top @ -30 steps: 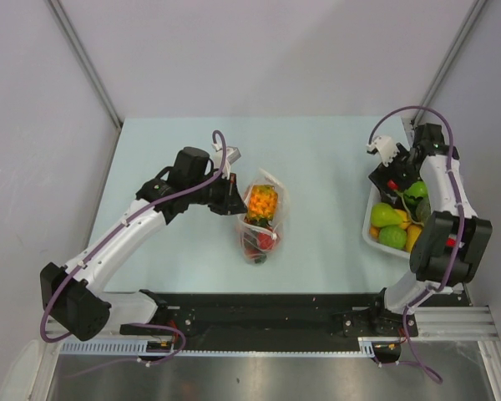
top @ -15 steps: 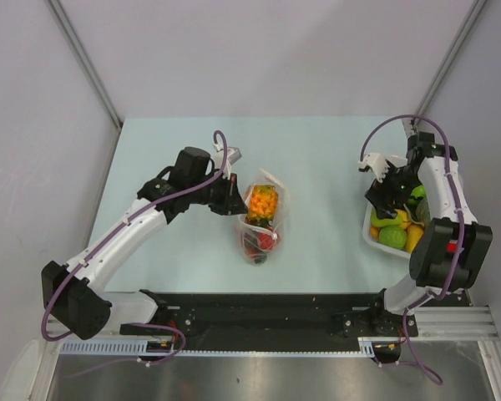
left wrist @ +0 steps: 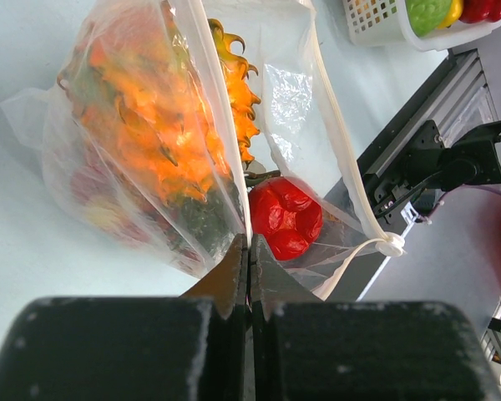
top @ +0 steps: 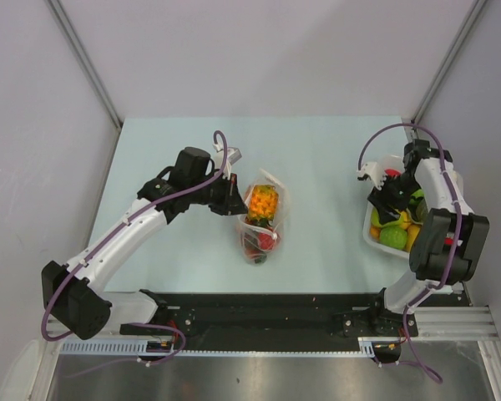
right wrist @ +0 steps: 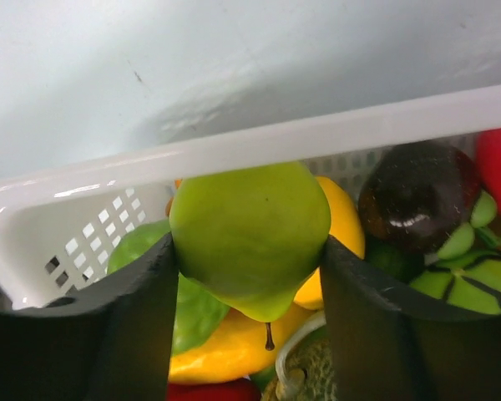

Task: Place the food in the zip-top bag and seal the zipper
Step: Pick up the fake fruit from the bin, then place the fake fruit in the zipper food storage bag.

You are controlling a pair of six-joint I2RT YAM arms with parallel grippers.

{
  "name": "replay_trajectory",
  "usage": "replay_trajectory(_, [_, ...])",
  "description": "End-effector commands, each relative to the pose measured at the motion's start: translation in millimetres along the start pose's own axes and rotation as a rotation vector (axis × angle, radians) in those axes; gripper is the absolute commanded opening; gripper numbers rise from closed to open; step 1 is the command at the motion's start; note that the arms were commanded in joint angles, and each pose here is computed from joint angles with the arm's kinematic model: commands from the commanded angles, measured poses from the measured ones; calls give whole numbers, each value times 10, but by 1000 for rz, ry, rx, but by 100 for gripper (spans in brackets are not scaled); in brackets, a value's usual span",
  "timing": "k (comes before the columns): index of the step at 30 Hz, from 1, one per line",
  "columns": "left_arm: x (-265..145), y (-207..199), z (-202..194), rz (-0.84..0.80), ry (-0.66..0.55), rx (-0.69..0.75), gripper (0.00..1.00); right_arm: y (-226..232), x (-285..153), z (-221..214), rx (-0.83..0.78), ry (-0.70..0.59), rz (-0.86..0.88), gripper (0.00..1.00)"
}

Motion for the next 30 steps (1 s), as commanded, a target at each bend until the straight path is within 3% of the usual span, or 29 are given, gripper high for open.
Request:
replay_trajectory(1, [-52, -58, 51, -26, -29, 18, 0, 140, -361, 170, -54, -55, -76, 50])
replay_trajectory(8, [-53, -62, 45, -30, -29, 15, 0, 51, -865, 482, -43, -174, -300, 37])
replay_trajectory(12, [-52, -69, 49, -33, -31, 10, 0, -16, -1284, 1117, -32, -421, -357, 33])
replay_trajectory(17, [-39, -94, 77, -42, -35, -2, 0, 270, -1647, 2425, -28, -819, -187, 29])
replay_trajectory(20, [-61, -131, 91, -54, -38, -2, 0, 610, -1760, 3041, -54, -980, -53, 24])
replay_trajectory(23, [-104, -187, 102, -76, -46, -8, 0, 794, -1778, 3338, -39, -1091, 18, 17])
replay_trajectory(25, [-115, -210, 106, -85, -49, -14, 0, 950, -1538, 3391, 136, -1087, 147, 11])
replay_trajectory(30, [-104, -206, 132, -100, -58, -67, 0, 1076, -1188, 3537, 427, -1082, 261, 4])
Point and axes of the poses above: each gripper's point midway between its finger pads, its own x axis out along the fingers, its own y axis along the line the jaws close on, z = x × y, the point moved 2 cm from there along -x, back along the fingers, and after that the axes turned 10 degrees about -x, right-handed, at the moved point
